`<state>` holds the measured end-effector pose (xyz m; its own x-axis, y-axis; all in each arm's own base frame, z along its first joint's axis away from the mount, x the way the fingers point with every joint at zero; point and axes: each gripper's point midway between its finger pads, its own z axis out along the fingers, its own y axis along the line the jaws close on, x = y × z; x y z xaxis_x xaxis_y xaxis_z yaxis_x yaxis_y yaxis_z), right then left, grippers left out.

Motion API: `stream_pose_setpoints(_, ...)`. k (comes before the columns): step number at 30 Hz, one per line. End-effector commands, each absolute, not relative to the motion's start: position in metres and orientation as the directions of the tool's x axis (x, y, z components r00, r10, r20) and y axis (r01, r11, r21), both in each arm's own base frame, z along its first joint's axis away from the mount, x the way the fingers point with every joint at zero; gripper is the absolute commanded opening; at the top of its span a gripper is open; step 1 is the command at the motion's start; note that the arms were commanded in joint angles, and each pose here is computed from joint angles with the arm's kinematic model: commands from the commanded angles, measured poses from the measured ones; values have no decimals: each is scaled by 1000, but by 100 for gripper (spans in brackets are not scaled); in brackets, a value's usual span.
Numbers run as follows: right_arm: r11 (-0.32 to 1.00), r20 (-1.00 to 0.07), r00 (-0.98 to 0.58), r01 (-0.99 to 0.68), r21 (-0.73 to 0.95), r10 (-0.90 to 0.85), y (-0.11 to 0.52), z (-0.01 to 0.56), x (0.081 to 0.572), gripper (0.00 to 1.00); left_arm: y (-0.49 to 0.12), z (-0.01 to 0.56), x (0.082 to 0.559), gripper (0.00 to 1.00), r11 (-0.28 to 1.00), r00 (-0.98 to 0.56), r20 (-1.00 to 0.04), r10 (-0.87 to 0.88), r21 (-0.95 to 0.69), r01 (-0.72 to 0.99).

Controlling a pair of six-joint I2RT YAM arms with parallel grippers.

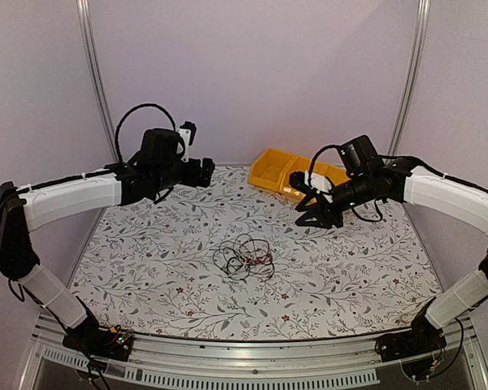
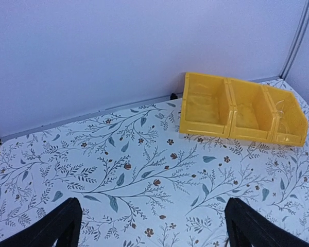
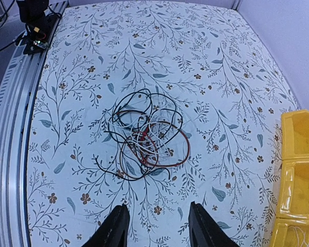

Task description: Untangle the cables

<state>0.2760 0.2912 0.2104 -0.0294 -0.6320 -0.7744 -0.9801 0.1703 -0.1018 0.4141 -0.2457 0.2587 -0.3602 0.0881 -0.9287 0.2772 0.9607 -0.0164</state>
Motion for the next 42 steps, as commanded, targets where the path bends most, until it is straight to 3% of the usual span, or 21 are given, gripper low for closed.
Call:
stream_pose_setpoints(1,27,-714,158,-970,-241,-682,334,205,270,39,-235,224,422,96,946,-432,-894,121,-28,323)
stream_pose_setpoints(8,-154,-566,341,-923,-352,-751,403,162,255,26,-247,244,413,78,842,-457,-889,-20,-261,471)
stream_pose_setpoints(17,-308,-428,445,-884,-353,-787,442,96,247,31,-230,263,413,78,839,-457,-884,-98,-320,440)
stream_pose_setpoints(32,-368,-341,466,-875,-316,-816,443,55,247,34,-207,273,417,76,769,-505,-834,-223,-469,434)
stream_pose_setpoints(42,-360,-325,461,-875,-324,-826,445,59,248,24,-208,276,415,76,765,-497,-840,-216,-462,448)
